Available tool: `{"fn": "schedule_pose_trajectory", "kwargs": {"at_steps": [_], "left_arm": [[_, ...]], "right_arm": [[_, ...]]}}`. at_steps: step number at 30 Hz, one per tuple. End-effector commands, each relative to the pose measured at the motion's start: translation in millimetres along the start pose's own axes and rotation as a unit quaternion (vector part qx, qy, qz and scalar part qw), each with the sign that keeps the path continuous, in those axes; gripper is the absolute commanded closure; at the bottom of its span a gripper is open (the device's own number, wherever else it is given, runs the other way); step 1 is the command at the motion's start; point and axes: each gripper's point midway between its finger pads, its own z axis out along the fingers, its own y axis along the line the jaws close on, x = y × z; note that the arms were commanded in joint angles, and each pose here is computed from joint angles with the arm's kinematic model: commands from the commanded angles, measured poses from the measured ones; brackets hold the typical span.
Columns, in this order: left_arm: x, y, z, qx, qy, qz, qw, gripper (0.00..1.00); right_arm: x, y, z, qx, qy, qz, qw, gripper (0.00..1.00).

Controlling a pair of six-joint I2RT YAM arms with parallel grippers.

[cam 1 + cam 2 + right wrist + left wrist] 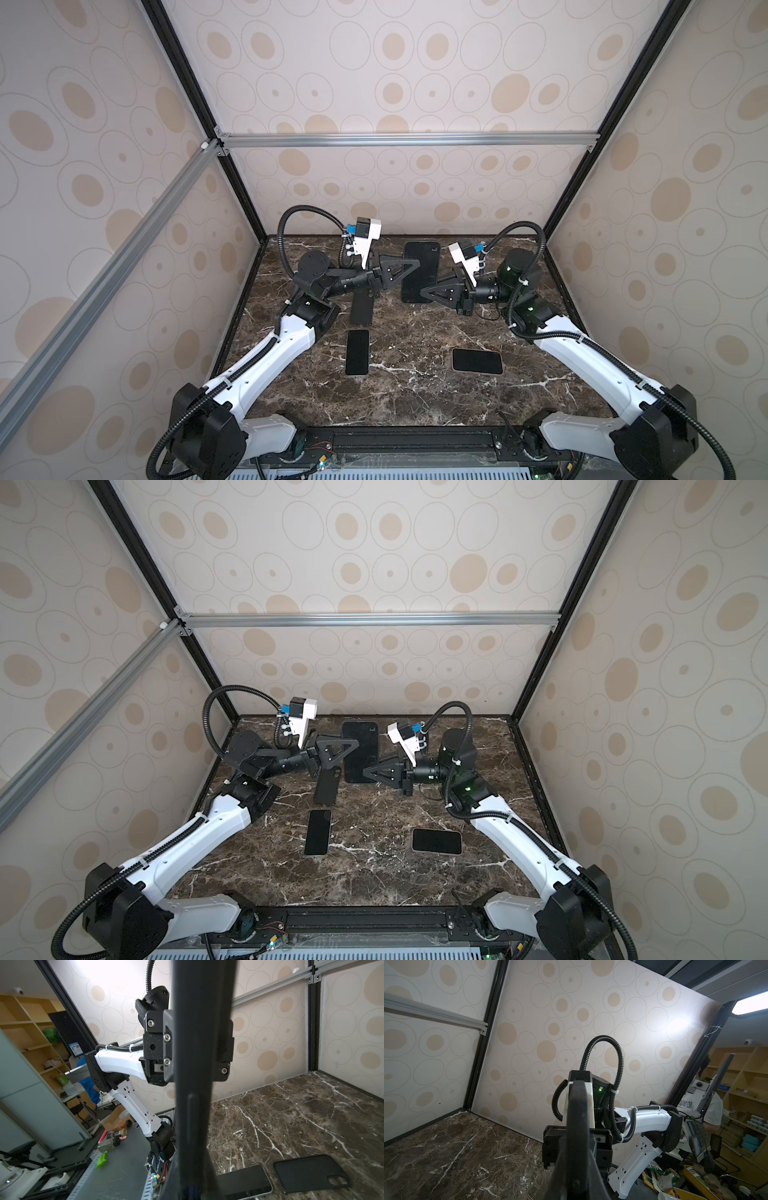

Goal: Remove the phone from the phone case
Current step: 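Hold the black phone upright with the right gripper beside the raised left gripper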

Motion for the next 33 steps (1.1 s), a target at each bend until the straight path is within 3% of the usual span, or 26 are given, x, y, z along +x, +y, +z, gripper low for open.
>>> {"fn": "schedule_pose_trajectory", "kwargs": {"at_steps": [1, 3, 7, 10, 18, 22, 28, 33], "left_arm": [[-27, -13, -2, 0.005, -0.041, 0.042, 0.998, 1.00], [-29, -10, -2, -0.010, -0.038, 0.050, 0.998, 1.00], [-41, -4, -8, -0.092, -0.037, 0.109, 0.989, 0.66], [-44, -3, -11, -0.163, -0.022, 0.173, 0.971, 0.55], [-62, -10, -21, -0.198, -0.034, 0.209, 0.957, 0.55], [-54, -15, -11, -0.172, -0.017, 0.216, 0.961, 0.64], [-52, 1, -10, -0.211, -0.011, 0.209, 0.955, 0.68], [-59, -6, -11, -0.135, -0.025, 0.154, 0.979, 0.58]], "right_arm": [[-9, 17, 1, -0.022, -0.004, -0.028, 0.999, 1.00], [-12, 18, 0, -0.011, -0.006, -0.033, 0.999, 1.00], [-11, 8, -5, 0.066, 0.004, -0.047, 0.997, 1.00], [-9, -6, -10, 0.151, 0.007, -0.066, 0.986, 1.00], [-6, -21, -26, 0.256, 0.003, -0.111, 0.960, 1.00], [-10, -20, -27, 0.261, -0.002, -0.113, 0.959, 1.00], [-15, -16, -28, 0.262, -0.003, -0.124, 0.957, 1.00], [-17, -25, -32, 0.289, 0.001, -0.121, 0.950, 1.00]]}}
